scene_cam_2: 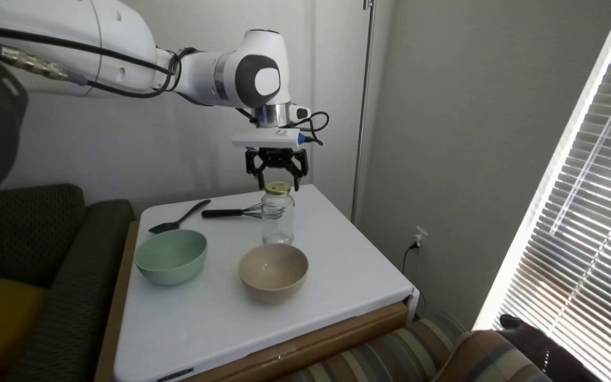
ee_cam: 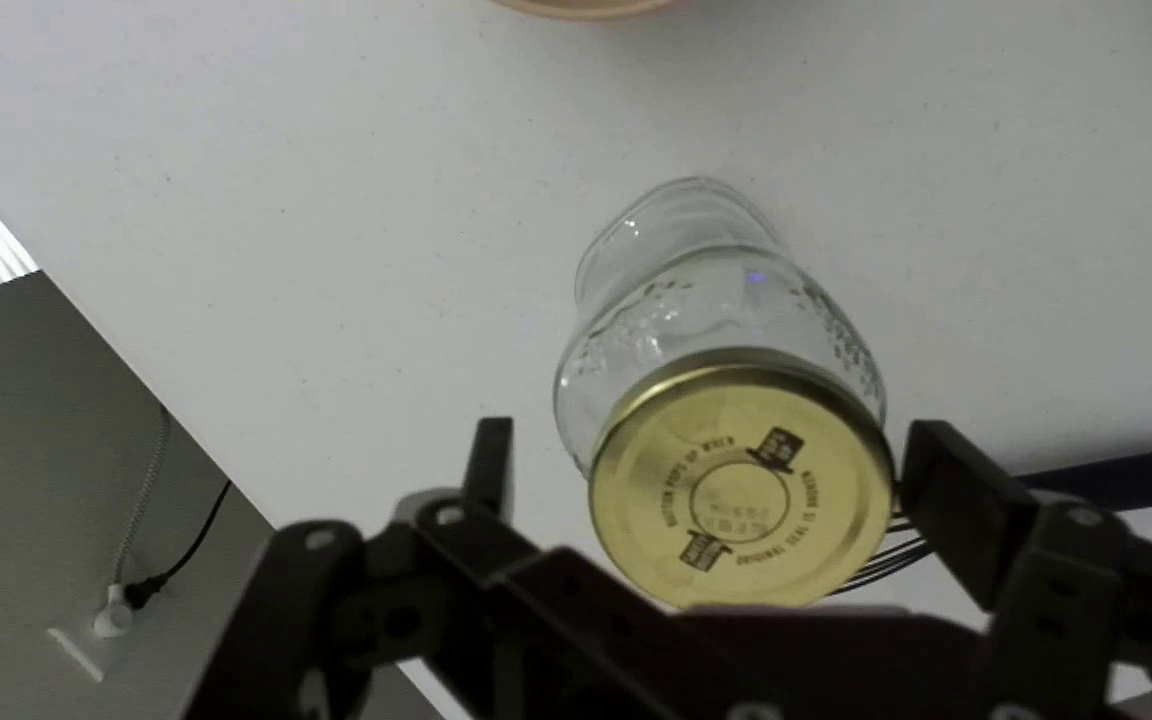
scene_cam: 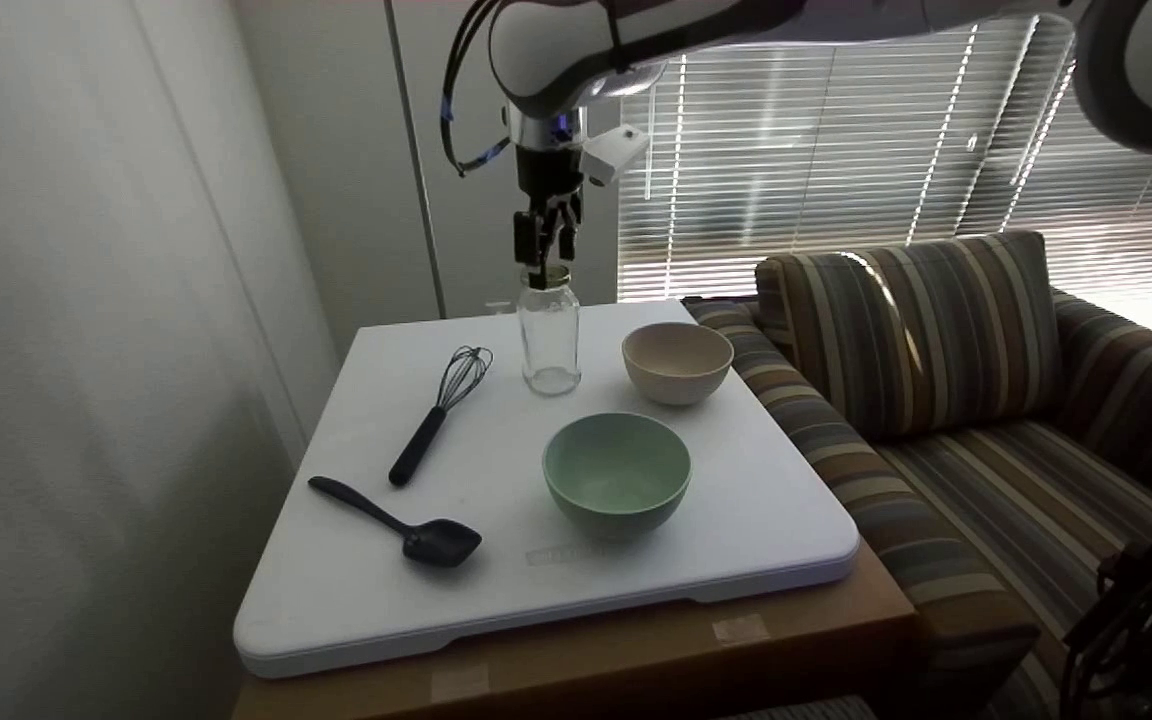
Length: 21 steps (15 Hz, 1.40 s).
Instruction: Put the lid on top of the glass jar, put the black ladle inside the green bowl, take the ladle out of the bowl
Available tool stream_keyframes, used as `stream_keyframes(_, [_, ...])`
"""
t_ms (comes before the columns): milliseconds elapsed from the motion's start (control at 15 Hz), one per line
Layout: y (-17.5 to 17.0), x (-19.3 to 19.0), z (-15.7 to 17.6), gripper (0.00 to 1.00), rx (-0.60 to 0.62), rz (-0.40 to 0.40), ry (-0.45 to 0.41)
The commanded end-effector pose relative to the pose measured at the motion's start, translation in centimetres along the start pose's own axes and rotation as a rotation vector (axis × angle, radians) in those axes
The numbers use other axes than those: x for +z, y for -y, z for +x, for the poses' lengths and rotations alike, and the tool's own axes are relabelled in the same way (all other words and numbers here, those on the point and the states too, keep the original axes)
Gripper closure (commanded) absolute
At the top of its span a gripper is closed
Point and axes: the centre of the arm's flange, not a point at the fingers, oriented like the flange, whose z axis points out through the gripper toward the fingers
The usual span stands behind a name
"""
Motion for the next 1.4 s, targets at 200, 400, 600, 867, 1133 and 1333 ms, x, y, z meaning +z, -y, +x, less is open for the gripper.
stream_keyframes(200, [-1.2,-5.5,2.6,0.0,0.005,-0.057,-0.016])
stream_keyframes(400, [-0.3,-8.5,3.1,0.0,-0.037,-0.095,-0.049])
stream_keyframes(600, [2.0,-10.4,4.3,0.0,-0.131,-0.118,-0.112])
stream_keyframes(867, [6.1,-10.5,6.0,0.0,-0.244,-0.113,-0.129])
stream_keyframes(1133, [10.2,-9.3,7.2,0.0,-0.333,-0.088,-0.115])
stream_keyframes(1333, [12.3,-7.5,7.9,0.0,-0.336,-0.059,-0.101])
